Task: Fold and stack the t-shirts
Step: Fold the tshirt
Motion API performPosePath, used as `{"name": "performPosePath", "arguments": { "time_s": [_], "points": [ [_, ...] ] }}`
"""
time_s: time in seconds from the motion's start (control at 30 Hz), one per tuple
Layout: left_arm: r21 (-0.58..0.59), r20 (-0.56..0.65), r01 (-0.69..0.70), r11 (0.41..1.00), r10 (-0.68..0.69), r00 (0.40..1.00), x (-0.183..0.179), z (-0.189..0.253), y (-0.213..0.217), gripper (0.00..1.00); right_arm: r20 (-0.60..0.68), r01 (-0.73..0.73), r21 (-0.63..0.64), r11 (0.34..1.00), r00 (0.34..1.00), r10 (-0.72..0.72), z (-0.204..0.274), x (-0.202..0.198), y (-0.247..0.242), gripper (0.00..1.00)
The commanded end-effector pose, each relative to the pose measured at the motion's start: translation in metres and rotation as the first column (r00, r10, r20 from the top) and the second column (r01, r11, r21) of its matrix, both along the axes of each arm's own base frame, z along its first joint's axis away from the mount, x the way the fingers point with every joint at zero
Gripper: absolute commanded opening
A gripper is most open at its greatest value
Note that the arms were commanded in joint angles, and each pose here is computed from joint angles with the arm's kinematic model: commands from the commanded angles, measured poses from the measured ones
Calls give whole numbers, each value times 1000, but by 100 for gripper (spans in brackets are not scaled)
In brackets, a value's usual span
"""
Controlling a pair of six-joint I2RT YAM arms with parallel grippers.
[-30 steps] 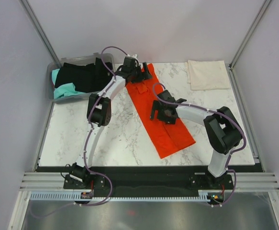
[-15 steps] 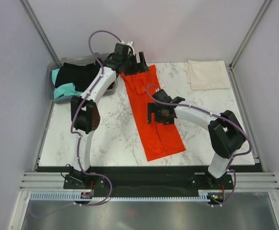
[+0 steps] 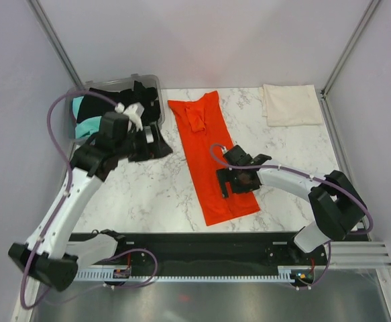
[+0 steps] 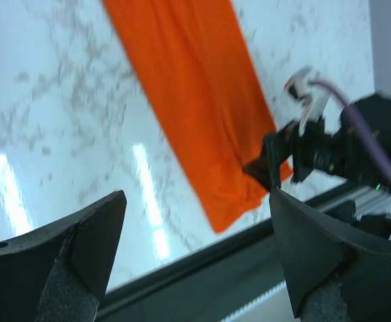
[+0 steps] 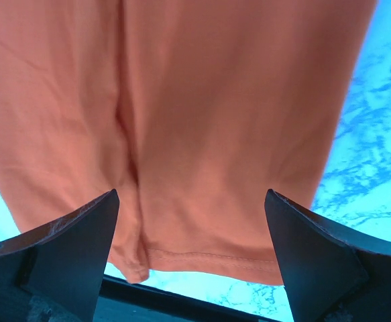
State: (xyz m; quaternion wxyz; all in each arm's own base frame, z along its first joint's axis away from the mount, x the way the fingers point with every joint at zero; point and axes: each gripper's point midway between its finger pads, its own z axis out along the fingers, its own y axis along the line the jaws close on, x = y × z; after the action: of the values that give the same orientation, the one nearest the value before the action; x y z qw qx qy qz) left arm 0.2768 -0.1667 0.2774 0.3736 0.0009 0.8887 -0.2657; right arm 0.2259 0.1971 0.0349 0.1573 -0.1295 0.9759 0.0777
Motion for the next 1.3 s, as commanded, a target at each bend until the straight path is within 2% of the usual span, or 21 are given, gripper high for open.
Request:
{"name": "performPosePath", "arguments": {
  "time_s": [0.0, 0.13, 0.23, 0.43, 0.6, 0.73, 0.87, 1.0, 1.07, 1.1, 1.13, 1.23, 1.27],
  "points": [
    [-32, -196, -31, 999, 24, 980, -64, -43, 13, 95, 96, -26, 66, 997, 995, 20, 17, 11, 21, 98],
    [-65, -236, -58, 996, 41, 971, -111, -57, 27, 95, 81, 27, 43, 999, 996, -31, 4, 7, 20, 98],
    [-64, -235, -64, 996, 47, 971, -129, -56, 35, 95, 76, 112, -11, 994, 991, -111, -13, 3, 13, 98],
    [-74, -233, -78, 994, 59, 971, -137, -48, 38, 95, 57, 246, -43, 968, 968, -243, -49, -16, 16, 98],
    [-67, -258, -104, 992, 84, 963, -135, -53, 39, 97, 48, 248, -1, 969, 968, -248, -55, -41, 61, 98],
    [-64, -239, -150, 987, 131, 962, -125, -46, 42, 98, 36, 174, 79, 982, 984, -177, -39, -57, 109, 98],
    [-79, -252, -144, 986, 120, 960, -115, -50, 34, 99, 88, 133, 137, 982, 985, -146, -4, -48, 125, 98],
    [-92, -345, -104, 990, 66, 936, -116, -88, 21, 97, 211, 52, 106, 993, 975, -73, 42, -32, 116, 98],
    [-158, -364, -79, 984, 17, 931, -114, -98, 7, 95, 248, 68, 54, 996, 965, -79, 59, -28, 95, 98],
    [-157, -413, -83, 984, 11, 911, -120, -119, 6, 91, 258, 75, 38, 996, 963, -82, 64, -27, 86, 98],
    [-174, -434, -93, 980, 9, 901, -121, -126, 3, 88, 243, 79, 14, 997, 967, -80, 61, -28, 72, 98],
    [-191, -475, -103, 976, 0, 880, -123, -151, -2, 83, 191, 62, 70, 996, 979, -75, 65, -29, 48, 98],
    [-198, -474, -93, 976, -12, 881, -121, -155, -5, 82, 144, 29, 154, 988, 988, -52, 74, -40, 49, 98]
  ]
}}
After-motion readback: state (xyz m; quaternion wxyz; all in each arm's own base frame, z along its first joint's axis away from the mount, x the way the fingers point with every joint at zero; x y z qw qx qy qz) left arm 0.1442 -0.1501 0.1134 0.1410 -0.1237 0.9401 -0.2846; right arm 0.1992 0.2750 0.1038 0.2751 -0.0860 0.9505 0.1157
